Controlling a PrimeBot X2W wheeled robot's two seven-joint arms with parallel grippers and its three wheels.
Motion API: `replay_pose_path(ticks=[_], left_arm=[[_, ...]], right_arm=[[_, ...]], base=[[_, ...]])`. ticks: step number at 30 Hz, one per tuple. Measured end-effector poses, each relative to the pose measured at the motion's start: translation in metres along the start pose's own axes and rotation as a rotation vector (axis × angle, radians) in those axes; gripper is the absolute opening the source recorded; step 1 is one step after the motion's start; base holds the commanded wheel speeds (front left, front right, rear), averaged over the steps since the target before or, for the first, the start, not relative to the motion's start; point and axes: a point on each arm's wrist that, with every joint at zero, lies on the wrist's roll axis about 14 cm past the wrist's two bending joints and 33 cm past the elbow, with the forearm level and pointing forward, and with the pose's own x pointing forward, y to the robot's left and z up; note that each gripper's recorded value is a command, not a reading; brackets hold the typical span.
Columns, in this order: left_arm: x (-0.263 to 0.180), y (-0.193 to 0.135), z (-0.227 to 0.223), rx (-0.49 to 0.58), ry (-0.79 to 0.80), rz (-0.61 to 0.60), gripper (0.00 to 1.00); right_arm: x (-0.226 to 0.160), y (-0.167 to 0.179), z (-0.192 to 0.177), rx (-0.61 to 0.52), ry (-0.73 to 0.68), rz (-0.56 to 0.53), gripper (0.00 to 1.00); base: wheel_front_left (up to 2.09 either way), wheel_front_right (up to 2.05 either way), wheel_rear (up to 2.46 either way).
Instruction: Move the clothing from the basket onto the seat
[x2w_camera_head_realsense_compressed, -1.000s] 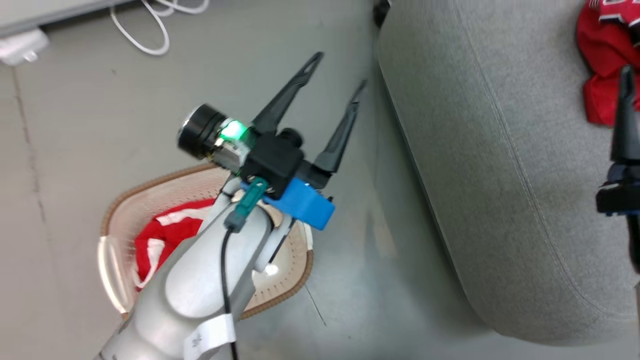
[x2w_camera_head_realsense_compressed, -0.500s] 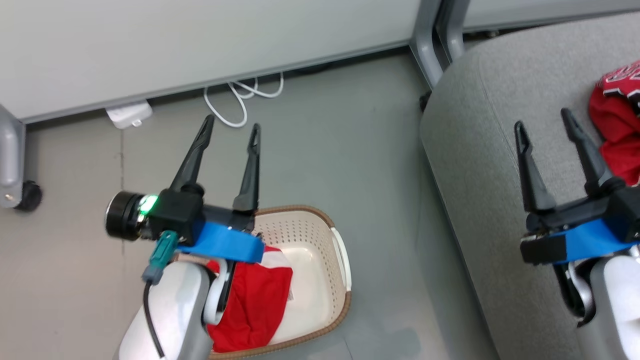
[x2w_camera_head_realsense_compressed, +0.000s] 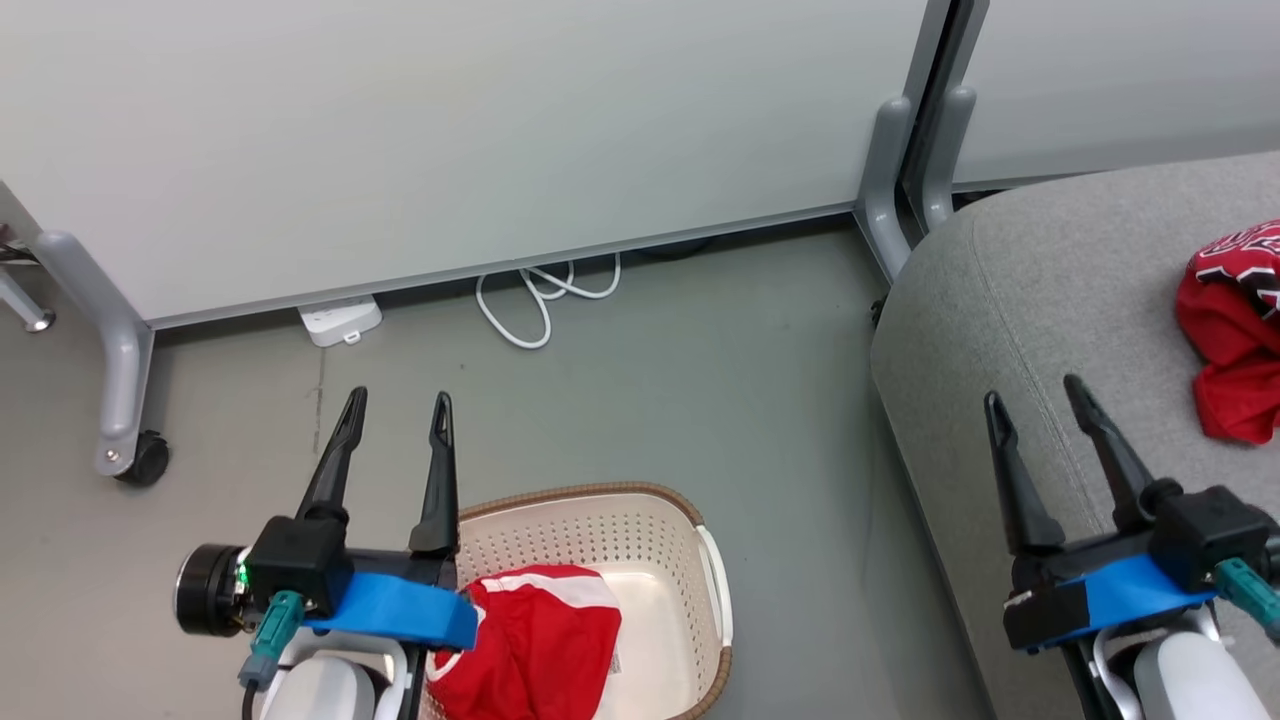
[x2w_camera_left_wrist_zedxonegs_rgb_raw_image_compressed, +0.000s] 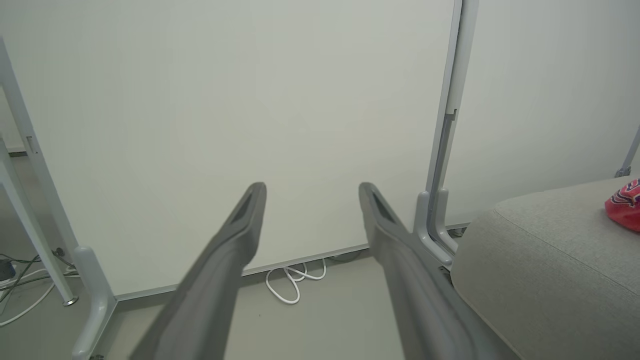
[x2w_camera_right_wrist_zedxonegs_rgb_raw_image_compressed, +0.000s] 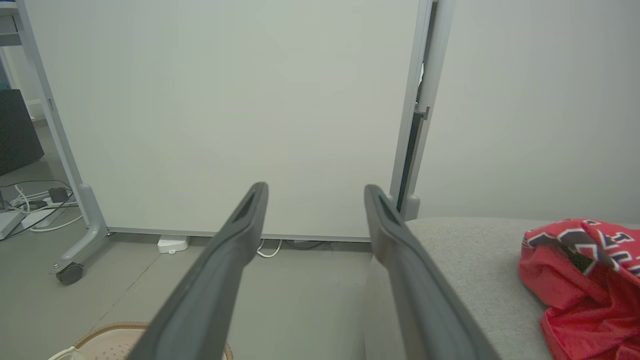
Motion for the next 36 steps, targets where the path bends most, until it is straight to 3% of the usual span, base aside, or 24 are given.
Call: replay_pose_path(ticks=[14, 36], left_arm=[[-0.030, 0.020, 0.000, -0.002, 0.012, 0.073, 1.00], [-0.030, 0.023, -0.007, 0.001, 0.033, 0.078, 1.00]], right_arm=[[-0.024, 0.009, -0.019, 0.056, 0.059, -0.020, 1.00], [-0.018, 0.018, -0.025, 0.068, 0.073, 0.004, 1.00]], base=[[0.00, 0.00, 0.00], [0.00, 0.00, 0.00]])
